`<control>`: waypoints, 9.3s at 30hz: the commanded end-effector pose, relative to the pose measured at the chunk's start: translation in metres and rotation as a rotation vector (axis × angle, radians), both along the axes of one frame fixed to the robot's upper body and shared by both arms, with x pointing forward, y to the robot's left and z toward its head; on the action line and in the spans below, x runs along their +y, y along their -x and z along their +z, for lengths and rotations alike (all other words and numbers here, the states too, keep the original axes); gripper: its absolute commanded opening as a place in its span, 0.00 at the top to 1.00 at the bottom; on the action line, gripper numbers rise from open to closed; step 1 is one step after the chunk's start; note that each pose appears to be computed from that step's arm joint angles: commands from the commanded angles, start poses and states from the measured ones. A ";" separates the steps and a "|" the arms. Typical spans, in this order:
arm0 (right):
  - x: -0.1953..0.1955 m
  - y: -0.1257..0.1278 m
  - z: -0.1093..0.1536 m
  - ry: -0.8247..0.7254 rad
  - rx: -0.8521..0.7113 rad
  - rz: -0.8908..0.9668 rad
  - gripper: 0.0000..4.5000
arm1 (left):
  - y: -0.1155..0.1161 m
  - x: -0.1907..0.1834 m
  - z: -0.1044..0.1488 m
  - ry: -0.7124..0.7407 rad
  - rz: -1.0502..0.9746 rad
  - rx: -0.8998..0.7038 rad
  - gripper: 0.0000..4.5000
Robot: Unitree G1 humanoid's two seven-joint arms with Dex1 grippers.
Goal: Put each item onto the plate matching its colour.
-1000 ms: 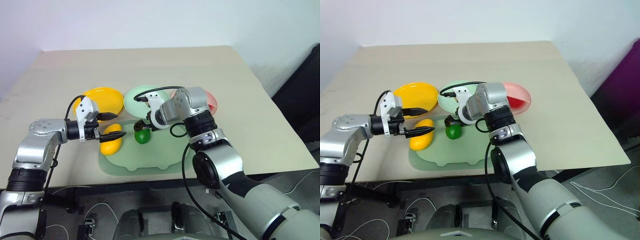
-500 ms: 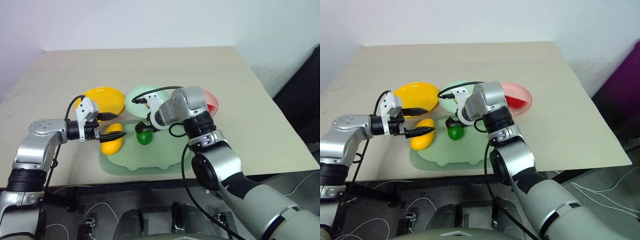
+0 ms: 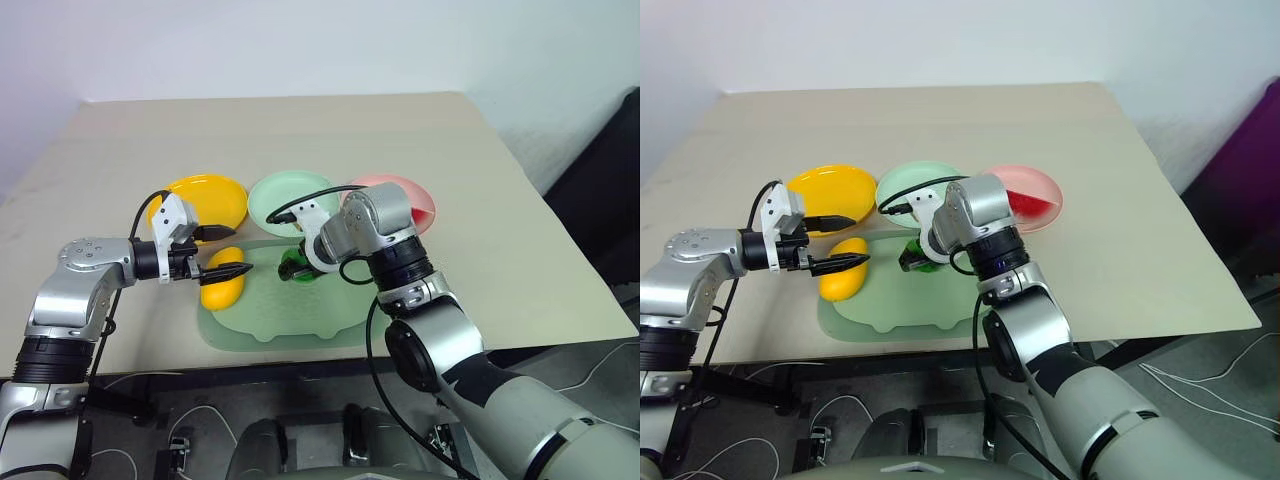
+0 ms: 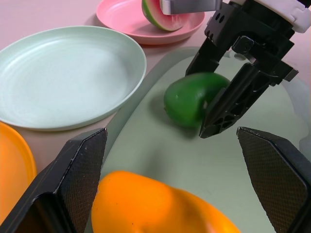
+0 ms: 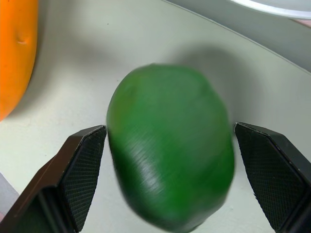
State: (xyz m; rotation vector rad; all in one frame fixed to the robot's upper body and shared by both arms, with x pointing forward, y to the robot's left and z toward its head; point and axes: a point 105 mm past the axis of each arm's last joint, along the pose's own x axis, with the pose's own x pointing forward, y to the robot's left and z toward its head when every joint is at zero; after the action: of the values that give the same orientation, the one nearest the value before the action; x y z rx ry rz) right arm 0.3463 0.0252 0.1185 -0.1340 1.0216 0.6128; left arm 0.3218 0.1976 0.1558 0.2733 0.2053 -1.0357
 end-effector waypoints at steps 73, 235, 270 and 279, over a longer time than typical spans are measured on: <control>-0.001 -0.044 0.114 -0.363 -0.479 0.134 0.38 | -0.005 -0.007 0.024 0.021 -0.019 -0.072 0.00; 0.011 -0.084 0.071 -0.529 -0.643 0.124 0.00 | 0.020 -0.001 0.017 -0.047 0.455 0.333 0.00; -0.057 -0.004 0.069 -0.445 -0.581 0.682 0.00 | 0.015 0.020 0.006 -0.084 0.646 0.432 0.00; -0.050 0.001 0.075 -0.458 -0.600 0.699 0.00 | 0.012 0.007 0.005 -0.051 0.621 0.461 0.00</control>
State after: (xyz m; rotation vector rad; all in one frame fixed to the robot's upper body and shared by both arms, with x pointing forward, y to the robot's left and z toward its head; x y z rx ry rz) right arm 0.3494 -0.0303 0.1766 -0.2426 0.2764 1.3090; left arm 0.3115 0.2027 0.1544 -0.0019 0.6877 -0.4696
